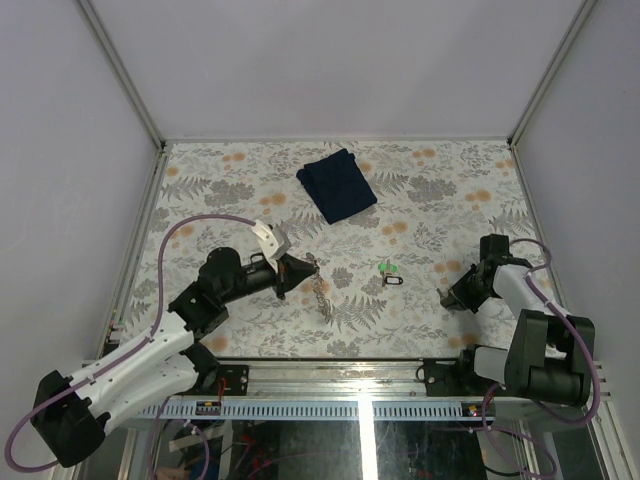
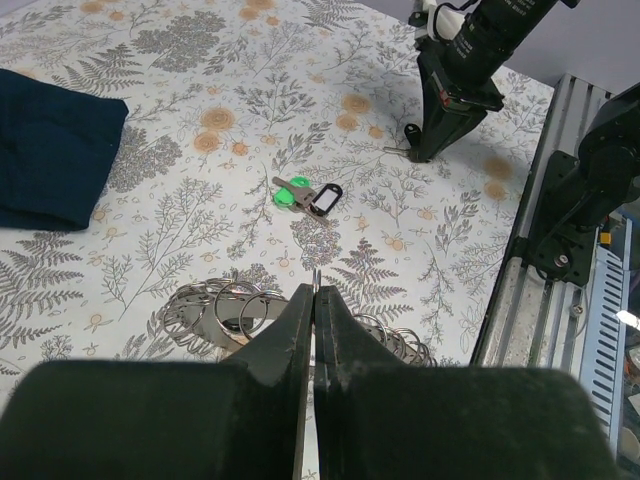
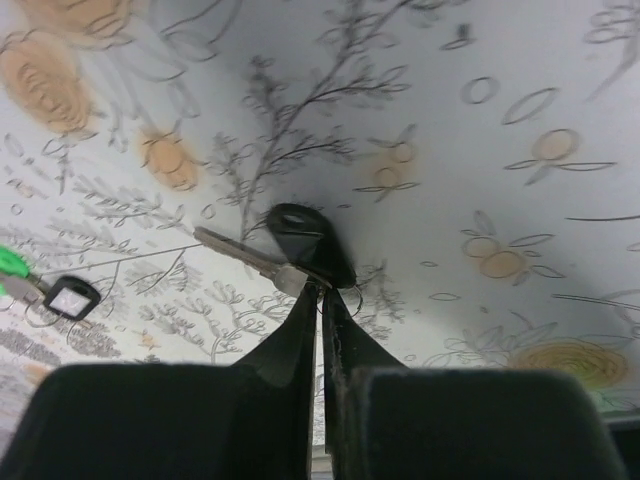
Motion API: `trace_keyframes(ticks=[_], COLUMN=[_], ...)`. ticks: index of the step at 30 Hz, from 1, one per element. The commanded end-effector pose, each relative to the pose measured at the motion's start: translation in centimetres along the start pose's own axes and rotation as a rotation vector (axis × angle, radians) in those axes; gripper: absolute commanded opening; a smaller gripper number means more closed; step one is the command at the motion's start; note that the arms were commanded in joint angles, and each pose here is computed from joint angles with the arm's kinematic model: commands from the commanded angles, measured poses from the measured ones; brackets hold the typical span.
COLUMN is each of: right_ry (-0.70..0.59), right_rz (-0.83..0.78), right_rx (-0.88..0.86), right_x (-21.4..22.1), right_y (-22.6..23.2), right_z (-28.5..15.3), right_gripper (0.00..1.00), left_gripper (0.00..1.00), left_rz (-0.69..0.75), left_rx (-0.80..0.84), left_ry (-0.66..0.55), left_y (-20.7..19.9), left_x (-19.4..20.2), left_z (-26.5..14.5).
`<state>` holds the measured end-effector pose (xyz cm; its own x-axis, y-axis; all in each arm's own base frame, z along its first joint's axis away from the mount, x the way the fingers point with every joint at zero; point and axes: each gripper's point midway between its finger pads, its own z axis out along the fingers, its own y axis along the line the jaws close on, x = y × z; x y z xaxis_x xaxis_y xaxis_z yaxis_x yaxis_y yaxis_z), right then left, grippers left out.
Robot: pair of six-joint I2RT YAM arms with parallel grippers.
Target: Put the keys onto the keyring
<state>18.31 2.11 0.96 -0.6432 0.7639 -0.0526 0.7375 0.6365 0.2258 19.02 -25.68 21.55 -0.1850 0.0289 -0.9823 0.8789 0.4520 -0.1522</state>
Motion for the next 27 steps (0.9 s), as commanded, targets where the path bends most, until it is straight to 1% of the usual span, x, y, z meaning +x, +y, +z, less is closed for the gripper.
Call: trace_keyframes(ticks=[1,6,11,12,14,16,18,19,22,25,27], right_ry=[0.037,0.050,0.065,0.067,0.040,-0.016,-0.099,-0.147,-0.247,-0.292,-0.296], right_rz=[-0.064,-0.173,-0.290,-0.332,-0.425,-0.509,-0.608,-0.662,-0.804,-0.937,-1.015], right_rx=[-0.061,-0.139,-0.290,-0.328,-0.431,-0.539,-0.638,-0.681,-0.789,-0.927,-1.031], right_x=[1.2,3.5,6.0,6.5,6.6,6.3,5.7,5.5,5.3,6.5,7.8], right_y=[1.8,6.3,12.8,14.1,16.9,18.8,20.3,20.8,21.8,22.4,22.5], right_z=[0.4,0.3,-0.7,-1.1,-2.5,-4.2,-6.4,-7.6,-10.3,-12.9,-14.7], right_gripper=[0.00,0.00,0.00,0.03,0.24,0.40,0.52,0.56,0.60,0.60,0.60], left_gripper=[0.00,0.00,0.00,0.00,0.00,0.00,0.00,0.00,0.00,0.00,0.00], left_rz=[0.065,0.073,0.076,0.075,0.075,0.077,0.081,0.082,0.088,0.089,0.096], left_rx=[0.014,-0.010,-0.034,-0.033,-0.030,-0.026,-0.022,-0.017,0.017,0.088,0.141], left_ry=[-0.085,-0.079,-0.083,-0.082,-0.082,-0.086,-0.097,-0.105,-0.131,-0.159,-0.176], left_y=[-0.2,0.2,0.5,0.4,0.3,0.2,0.0,-0.1,-0.7,-2.0,-2.9], left_x=[-3.6,-3.9,-4.3,-4.4,-4.6,-5.0,-5.5,-5.8,-6.7,-7.6,-8.3], left_z=[0.2,0.0,-0.4,-0.5,-0.5,-0.6,-0.7,-0.8,-0.7,-0.6,-0.5])
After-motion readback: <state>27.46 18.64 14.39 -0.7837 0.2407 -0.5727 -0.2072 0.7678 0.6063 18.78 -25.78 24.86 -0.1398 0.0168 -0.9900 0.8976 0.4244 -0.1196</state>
